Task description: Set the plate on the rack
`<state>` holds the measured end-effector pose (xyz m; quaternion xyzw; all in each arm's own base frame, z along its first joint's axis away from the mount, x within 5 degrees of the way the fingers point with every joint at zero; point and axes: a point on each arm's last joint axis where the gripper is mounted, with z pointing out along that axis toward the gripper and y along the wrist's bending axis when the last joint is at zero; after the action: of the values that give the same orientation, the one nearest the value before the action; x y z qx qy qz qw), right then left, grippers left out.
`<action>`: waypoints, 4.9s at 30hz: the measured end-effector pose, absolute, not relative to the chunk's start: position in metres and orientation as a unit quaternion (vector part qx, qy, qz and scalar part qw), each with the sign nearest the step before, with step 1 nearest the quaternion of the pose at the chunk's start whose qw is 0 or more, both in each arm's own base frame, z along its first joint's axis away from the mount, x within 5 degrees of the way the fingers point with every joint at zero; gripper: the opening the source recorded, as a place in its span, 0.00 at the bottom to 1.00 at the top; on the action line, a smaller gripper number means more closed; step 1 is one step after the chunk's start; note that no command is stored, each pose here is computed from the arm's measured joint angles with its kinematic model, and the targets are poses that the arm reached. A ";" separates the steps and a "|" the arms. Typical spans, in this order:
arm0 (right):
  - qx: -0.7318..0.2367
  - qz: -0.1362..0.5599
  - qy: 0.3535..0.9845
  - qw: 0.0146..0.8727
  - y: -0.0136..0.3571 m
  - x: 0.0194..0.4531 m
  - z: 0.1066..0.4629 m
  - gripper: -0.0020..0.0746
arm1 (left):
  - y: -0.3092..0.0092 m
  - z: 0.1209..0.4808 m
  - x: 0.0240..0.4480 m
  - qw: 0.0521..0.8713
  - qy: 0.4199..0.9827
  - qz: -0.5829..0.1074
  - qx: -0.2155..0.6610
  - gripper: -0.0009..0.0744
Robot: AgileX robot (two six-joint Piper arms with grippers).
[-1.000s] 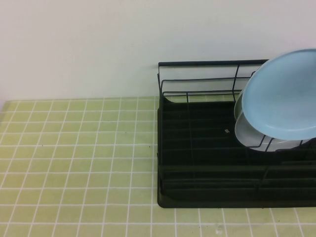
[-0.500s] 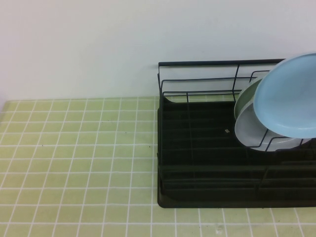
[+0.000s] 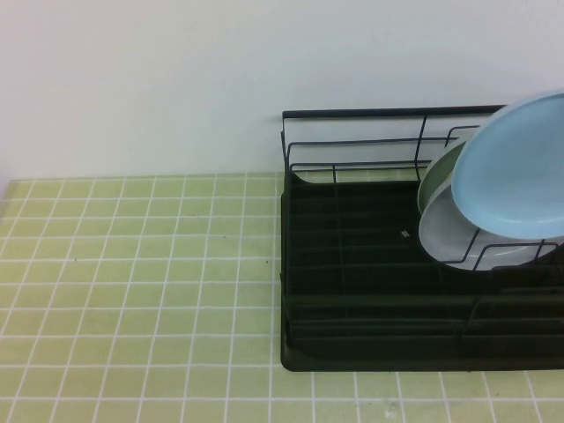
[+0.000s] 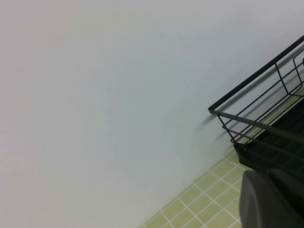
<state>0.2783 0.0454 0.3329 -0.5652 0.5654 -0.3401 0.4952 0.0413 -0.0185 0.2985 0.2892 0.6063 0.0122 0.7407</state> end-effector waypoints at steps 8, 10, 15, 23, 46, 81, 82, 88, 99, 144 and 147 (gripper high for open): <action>-0.612 -0.351 0.535 0.464 0.048 0.285 0.322 0.04 | -0.018 0.299 0.041 0.741 0.606 0.012 0.289 0.01; -0.615 -0.353 0.532 0.462 0.048 0.285 0.321 0.04 | -0.018 0.299 0.041 0.741 0.606 0.012 0.289 0.01; -0.622 -0.344 0.529 0.464 0.050 0.285 0.320 0.04 | -0.018 0.299 0.041 0.741 0.610 0.002 0.281 0.01; -0.640 -0.317 0.537 0.448 0.054 0.294 0.302 0.04 | -0.018 0.299 0.041 0.741 0.610 0.002 0.281 0.01; -0.607 -0.249 0.607 0.449 0.058 0.311 0.273 0.38 | -0.019 0.298 0.041 0.740 0.614 -0.007 0.274 0.01; -0.383 -0.245 0.776 0.436 0.033 0.320 0.261 0.68 | -0.018 0.296 0.041 0.733 0.621 -0.004 0.279 0.01; -0.379 -0.246 0.779 0.434 0.032 0.319 0.261 0.68 | -0.018 0.296 0.041 0.733 0.621 -0.004 0.279 0.01; -0.389 -0.215 0.761 0.473 0.039 0.309 0.274 0.68 | -0.018 0.297 0.041 0.734 0.620 -0.005 0.278 0.01; -0.396 -0.199 0.759 0.477 0.039 0.291 0.270 0.68 | -0.019 0.298 0.041 0.739 0.618 -0.020 0.268 0.01; -0.355 -0.128 0.809 0.450 0.044 0.300 0.235 0.79 | -0.020 0.294 0.042 0.737 0.624 -0.030 0.260 0.01; -0.348 -0.125 0.810 0.454 0.044 0.299 0.237 0.80 | -0.020 0.294 0.042 0.737 0.624 -0.030 0.260 0.01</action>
<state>0.2988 0.0442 0.2366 -0.3482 0.8105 -0.1252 0.4542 0.0422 -0.0197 0.2945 0.2605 0.6235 -0.0295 0.7366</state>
